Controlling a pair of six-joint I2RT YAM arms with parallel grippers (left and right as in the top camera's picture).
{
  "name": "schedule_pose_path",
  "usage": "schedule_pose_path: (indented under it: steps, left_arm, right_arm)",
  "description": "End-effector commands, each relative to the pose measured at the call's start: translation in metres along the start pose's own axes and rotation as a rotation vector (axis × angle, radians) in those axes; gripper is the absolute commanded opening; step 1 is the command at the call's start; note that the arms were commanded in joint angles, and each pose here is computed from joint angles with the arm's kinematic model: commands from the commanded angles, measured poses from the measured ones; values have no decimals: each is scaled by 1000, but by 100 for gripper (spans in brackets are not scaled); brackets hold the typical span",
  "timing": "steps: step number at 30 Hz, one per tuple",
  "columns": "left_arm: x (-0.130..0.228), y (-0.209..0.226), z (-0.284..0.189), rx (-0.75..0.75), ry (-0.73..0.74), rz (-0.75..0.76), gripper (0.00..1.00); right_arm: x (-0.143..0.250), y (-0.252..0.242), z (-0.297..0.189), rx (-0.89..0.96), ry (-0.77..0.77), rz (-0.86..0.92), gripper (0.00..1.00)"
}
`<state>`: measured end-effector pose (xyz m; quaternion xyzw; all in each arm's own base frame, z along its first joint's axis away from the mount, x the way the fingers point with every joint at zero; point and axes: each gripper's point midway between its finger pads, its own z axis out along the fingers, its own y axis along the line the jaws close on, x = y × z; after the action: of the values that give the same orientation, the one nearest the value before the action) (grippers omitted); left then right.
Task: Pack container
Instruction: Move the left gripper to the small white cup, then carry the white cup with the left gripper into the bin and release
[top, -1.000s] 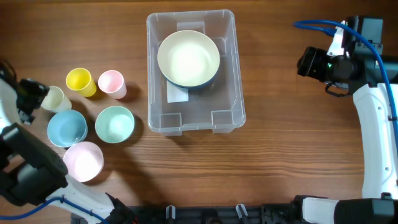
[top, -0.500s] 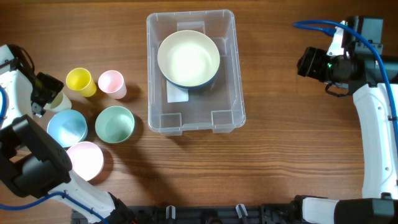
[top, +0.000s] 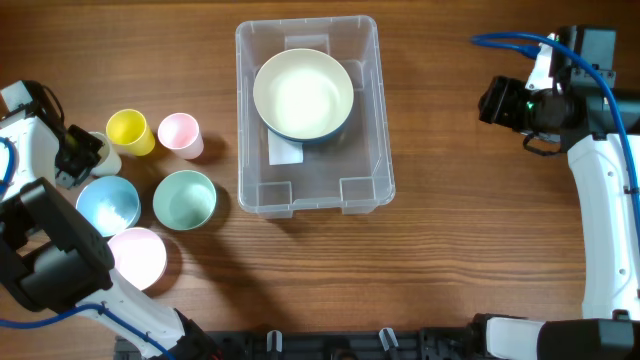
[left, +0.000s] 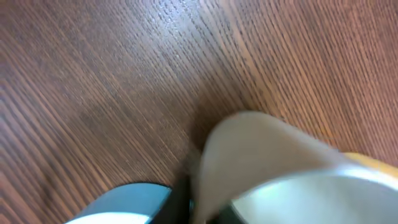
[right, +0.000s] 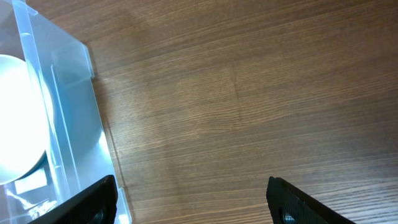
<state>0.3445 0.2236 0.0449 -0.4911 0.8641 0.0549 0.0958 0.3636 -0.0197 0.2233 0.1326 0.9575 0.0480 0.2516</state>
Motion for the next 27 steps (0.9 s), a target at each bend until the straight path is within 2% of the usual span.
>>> schedule_pose_path:
  steps: [1, 3, 8, 11, 14, 17, 19, 21, 24, 27]
  left_arm:
    - [-3, 11, 3, -53, -15, -3, 4]
    - [-8, 10, -9, -43, -40, -7, 4]
    - [-28, 6, -75, 14, -144, -25, 4]
    - [-29, -3, -147, 94, -212, -8, 4]
    - [-7, -34, -214, 229, -250, 73, 4]
    - [39, -82, -267, 385, -250, 230, 4]
    - [82, -118, -289, 464, -223, 364, 4]
    - [134, -152, -300, 526, -176, 489, 4]
    - [220, -200, -308, 603, -97, 648, 4]
    - [276, -230, -306, 641, -39, 701, 4]
  right_arm:
    - [4, 1, 5, -5, 20, -21, 77]
    - [3, 1, 5, -5, 20, -21, 77]
    - [4, 1, 6, -5, 21, -21, 77]
    - [4, 1, 6, -6, 21, -20, 77]
    - [4, 1, 6, -6, 22, -20, 77]
    - [6, -1, 6, 6, 31, 6, 76]
    - [7, -12, 5, 68, 28, 77, 77]
    - [9, -33, 3, 168, 22, 157, 79]
    - [13, -55, 0, 190, 42, 255, 82]
    - [13, -61, 0, 144, 56, 276, 82]
